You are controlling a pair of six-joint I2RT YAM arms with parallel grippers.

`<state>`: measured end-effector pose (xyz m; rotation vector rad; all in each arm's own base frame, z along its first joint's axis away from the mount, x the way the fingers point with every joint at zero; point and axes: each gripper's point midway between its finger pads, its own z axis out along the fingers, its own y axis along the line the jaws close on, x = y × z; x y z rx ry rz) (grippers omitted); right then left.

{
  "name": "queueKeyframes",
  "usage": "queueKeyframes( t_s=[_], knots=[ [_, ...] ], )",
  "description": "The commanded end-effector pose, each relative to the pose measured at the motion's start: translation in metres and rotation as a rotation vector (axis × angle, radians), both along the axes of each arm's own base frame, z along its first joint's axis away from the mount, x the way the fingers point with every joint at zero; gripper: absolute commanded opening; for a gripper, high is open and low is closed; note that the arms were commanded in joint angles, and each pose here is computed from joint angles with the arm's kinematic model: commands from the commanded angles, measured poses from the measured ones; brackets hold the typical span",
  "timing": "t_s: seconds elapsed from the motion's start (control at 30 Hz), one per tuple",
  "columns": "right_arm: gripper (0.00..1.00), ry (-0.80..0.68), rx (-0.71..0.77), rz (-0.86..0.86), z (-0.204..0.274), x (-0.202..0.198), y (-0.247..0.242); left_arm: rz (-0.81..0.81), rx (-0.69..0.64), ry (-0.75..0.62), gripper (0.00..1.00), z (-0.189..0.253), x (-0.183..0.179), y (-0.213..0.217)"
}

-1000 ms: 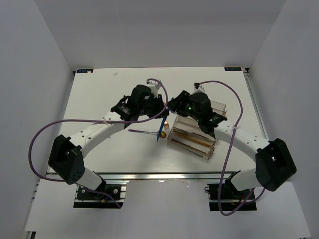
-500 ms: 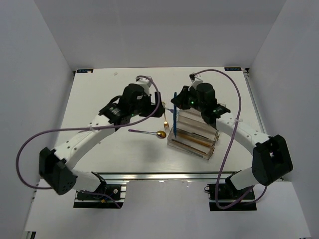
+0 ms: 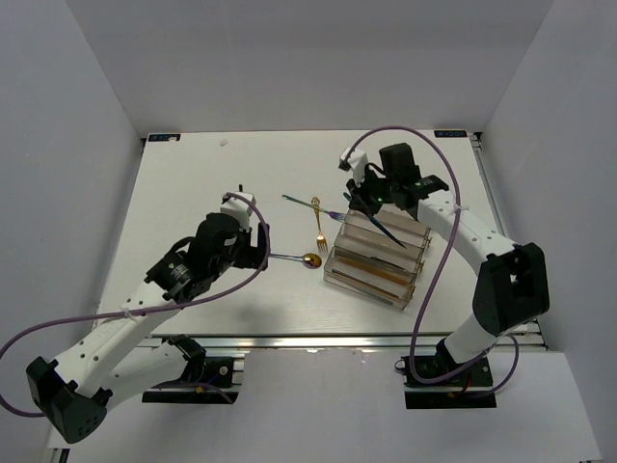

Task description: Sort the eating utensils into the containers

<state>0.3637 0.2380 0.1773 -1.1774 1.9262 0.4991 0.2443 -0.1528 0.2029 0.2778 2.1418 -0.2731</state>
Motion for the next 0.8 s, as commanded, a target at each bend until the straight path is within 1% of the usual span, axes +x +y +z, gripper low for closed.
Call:
queueKeyframes(
  t_s=[0.0,0.03,0.07,0.13,0.23,0.3,0.47,0.6,0.63,0.67,0.7,0.77],
  knots=[
    [0.0,-0.057,-0.123,0.042,-0.014,-0.002,-0.02,0.021,-0.008,-0.06,0.98,0.01,0.004,0.004],
    [0.0,-0.062,-0.12,0.04,-0.018,-0.006,-0.021,0.042,-0.002,-0.06,0.98,0.008,0.006,0.006],
    [0.0,-0.036,-0.134,0.045,-0.037,-0.016,-0.025,0.054,0.001,-0.057,0.98,0.006,0.007,0.008],
    [0.0,-0.068,-0.125,0.04,-0.036,-0.018,-0.023,0.068,0.0,-0.039,0.98,-0.004,0.007,0.008],
    [0.0,-0.07,-0.114,0.02,-0.038,-0.019,-0.022,0.08,0.009,-0.009,0.98,-0.017,0.005,0.009],
    [0.0,-0.076,-0.117,0.012,-0.045,-0.021,-0.023,0.089,0.014,-0.003,0.98,-0.02,0.005,0.011],
    [0.0,-0.097,-0.082,0.01,-0.039,-0.02,-0.017,0.088,0.012,-0.005,0.98,-0.02,0.005,0.011],
    [0.3,-0.096,-0.047,0.016,-0.028,-0.022,-0.01,0.098,0.018,-0.007,0.98,-0.021,0.006,0.013],
    [0.33,-0.103,-0.033,0.012,-0.022,-0.021,-0.007,0.103,0.02,-0.007,0.98,-0.021,0.006,0.014],
    [0.43,-0.103,-0.025,0.012,-0.02,-0.022,-0.005,0.11,0.022,-0.009,0.98,-0.021,0.007,0.015],
    [0.6,-0.108,-0.015,0.015,-0.016,-0.023,-0.002,0.117,0.025,-0.009,0.98,-0.021,0.006,0.016],
    [0.74,-0.108,0.004,0.013,-0.007,-0.023,0.004,0.137,0.032,-0.012,0.98,-0.021,0.008,0.02]
  ],
)
